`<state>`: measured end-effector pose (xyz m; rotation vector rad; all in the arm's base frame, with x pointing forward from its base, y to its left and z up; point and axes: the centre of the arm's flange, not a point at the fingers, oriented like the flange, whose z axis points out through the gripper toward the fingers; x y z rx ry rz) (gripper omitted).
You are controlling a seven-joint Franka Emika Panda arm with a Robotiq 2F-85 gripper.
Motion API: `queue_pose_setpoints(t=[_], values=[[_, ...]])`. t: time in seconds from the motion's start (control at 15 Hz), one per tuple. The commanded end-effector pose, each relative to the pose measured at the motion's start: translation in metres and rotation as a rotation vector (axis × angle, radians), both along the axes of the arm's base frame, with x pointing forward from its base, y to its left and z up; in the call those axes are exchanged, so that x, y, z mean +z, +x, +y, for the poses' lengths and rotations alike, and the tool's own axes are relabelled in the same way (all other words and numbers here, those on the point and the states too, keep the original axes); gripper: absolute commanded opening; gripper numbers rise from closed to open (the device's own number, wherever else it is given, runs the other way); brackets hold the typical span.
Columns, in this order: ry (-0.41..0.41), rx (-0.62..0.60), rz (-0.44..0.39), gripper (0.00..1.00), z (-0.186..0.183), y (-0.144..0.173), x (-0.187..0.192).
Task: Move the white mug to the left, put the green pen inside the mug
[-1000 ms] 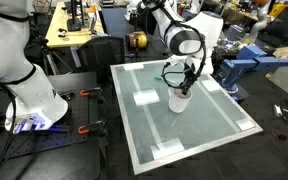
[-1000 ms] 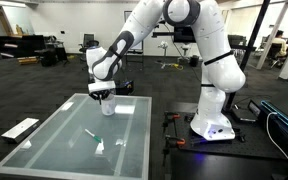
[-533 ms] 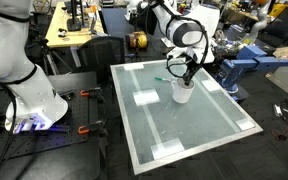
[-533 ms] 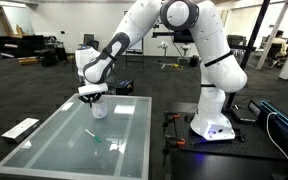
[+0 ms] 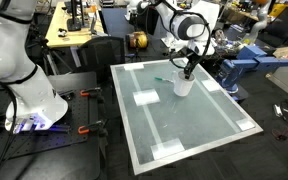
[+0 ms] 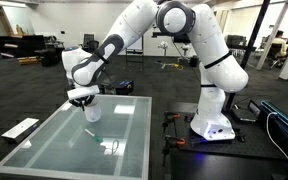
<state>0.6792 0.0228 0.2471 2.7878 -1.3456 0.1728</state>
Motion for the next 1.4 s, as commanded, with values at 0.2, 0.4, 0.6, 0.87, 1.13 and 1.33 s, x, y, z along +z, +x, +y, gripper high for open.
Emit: queue_pose_setpoints(t=[0.2, 0.4, 0.6, 0.87, 1.13, 1.33], values=[[-0.019, 0.037, 0.038, 0.03, 0.033, 0.026, 0.016], [-0.018, 0.086, 0.039, 0.03, 0.048, 0.029, 0.014], [-0.021, 0.130, 0.029, 0.03, 0.062, 0.031, 0.011], [-0.030, 0.181, 0.023, 0.03, 0.077, 0.031, 0.007], [-0.038, 0.214, 0.017, 0.03, 0.089, 0.035, 0.008], [-0.034, 0.247, 0.018, 0.03, 0.098, 0.035, 0.007]])
